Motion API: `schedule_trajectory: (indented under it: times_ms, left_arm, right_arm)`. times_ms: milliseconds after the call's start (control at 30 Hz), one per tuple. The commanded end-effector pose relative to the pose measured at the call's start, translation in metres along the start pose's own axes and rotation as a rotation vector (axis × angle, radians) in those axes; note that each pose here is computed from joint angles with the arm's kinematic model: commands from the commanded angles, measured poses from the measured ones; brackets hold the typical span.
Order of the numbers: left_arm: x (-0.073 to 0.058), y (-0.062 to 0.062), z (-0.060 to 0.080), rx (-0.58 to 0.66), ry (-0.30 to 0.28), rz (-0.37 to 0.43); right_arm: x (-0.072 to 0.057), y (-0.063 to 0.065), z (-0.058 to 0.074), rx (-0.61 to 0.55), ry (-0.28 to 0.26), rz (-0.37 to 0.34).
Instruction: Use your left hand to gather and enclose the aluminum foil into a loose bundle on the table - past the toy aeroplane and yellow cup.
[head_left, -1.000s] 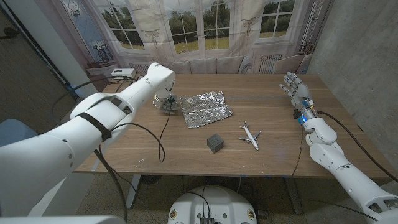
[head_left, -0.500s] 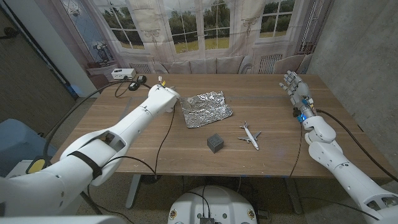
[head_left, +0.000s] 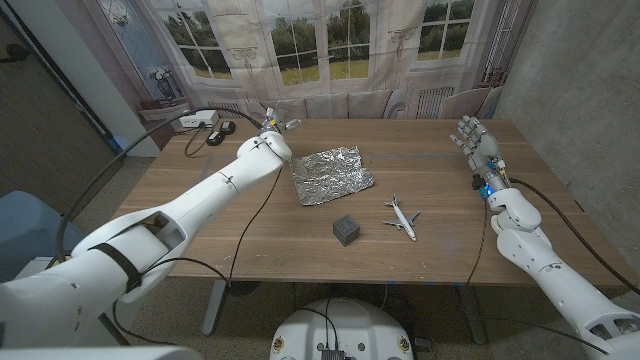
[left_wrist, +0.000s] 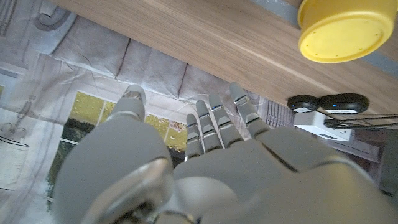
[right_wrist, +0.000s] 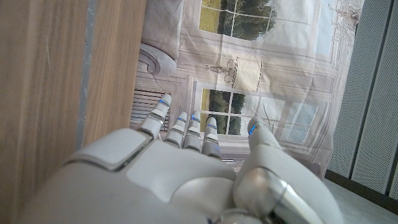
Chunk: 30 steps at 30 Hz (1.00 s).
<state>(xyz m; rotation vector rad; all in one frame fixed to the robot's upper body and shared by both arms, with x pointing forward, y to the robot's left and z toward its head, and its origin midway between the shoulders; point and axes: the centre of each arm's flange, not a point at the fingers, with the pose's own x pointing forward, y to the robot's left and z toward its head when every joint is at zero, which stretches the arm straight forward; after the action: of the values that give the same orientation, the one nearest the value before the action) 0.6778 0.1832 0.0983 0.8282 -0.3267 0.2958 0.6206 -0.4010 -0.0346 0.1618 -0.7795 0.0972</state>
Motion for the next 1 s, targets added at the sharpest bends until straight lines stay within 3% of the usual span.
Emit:
schedule_trajectory:
  times_ms: [33, 333, 1000]
  left_arm:
    - [0.017, 0.011, 0.031, 0.188, -0.082, -0.21]
    - [0.027, 0.02, 0.06, 0.343, -0.092, -0.367]
    - [0.028, 0.029, 0.115, 0.683, -0.106, -0.485]
  right_arm:
    - [-0.009, -0.006, 0.007, -0.013, -0.018, -0.005]
    - [-0.012, -0.008, 0.009, -0.015, -0.024, -0.002]
    - [-0.028, -0.012, 0.01, -0.001, -0.035, -0.013]
